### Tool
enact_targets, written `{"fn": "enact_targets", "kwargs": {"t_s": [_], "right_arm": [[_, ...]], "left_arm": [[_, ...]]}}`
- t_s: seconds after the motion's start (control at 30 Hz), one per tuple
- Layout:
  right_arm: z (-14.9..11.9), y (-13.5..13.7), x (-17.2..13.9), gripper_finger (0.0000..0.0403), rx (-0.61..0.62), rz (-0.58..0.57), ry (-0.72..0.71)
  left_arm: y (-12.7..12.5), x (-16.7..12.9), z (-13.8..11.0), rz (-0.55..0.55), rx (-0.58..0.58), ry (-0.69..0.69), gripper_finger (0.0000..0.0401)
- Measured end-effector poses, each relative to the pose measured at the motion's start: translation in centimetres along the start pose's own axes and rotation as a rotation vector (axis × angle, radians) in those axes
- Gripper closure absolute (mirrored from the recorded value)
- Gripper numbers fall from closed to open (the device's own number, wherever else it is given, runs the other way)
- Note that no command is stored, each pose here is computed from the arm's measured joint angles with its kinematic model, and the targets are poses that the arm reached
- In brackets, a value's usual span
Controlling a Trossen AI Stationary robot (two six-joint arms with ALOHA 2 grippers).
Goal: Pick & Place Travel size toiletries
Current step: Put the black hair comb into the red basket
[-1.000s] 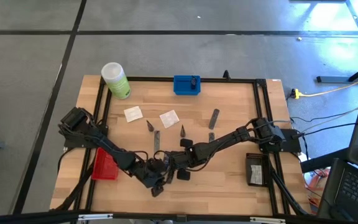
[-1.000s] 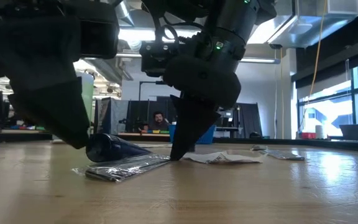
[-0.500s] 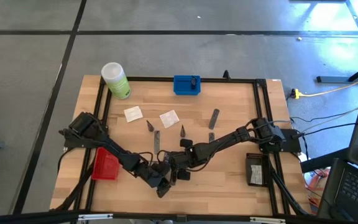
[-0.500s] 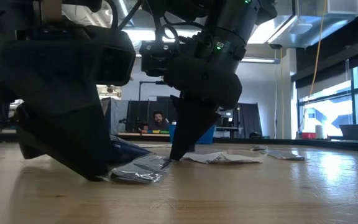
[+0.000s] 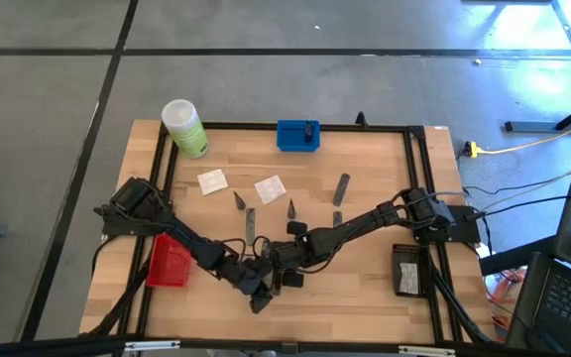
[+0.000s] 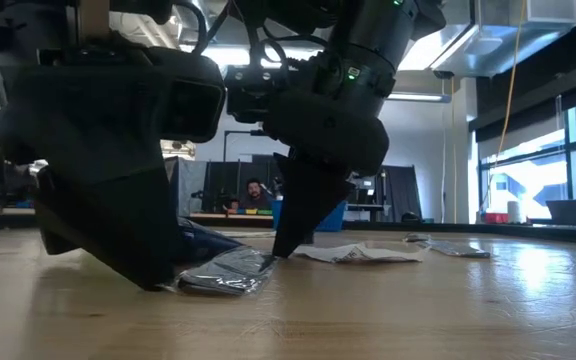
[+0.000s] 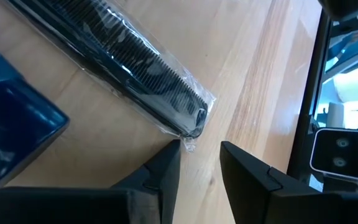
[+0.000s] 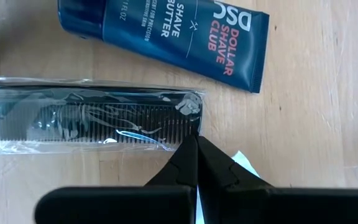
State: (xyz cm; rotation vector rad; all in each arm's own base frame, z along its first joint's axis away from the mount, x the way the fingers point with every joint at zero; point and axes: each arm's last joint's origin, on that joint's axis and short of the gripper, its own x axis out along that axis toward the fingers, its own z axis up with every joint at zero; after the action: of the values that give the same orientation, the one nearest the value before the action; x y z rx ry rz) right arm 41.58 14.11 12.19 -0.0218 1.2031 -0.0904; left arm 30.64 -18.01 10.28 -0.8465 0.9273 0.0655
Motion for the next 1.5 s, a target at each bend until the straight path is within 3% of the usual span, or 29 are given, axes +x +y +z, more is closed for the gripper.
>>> {"fn": "enact_targets", "kwargs": {"t_s": [0.5, 0.97, 1.5], "right_arm": [[0.1, 0.1, 0.0, 0.0403, 0.0, 0.004, -0.013], [0.3, 0.2, 0.1, 0.0403, 0.007, 0.018, -0.029], [0.7, 0.4, 0.1, 0.0403, 0.014, 0.05, -0.067]], "left_arm": [[-0.3, -0.2, -2.0, 0.068, -0.118, -0.037, 0.0287], [-0.2, -0.5, -3.0, 0.117, -0.159, -0.052, 0.0288], [0.3, -0.3, -1.2, 0.112, -0.111, -0.025, 0.0288]]}}
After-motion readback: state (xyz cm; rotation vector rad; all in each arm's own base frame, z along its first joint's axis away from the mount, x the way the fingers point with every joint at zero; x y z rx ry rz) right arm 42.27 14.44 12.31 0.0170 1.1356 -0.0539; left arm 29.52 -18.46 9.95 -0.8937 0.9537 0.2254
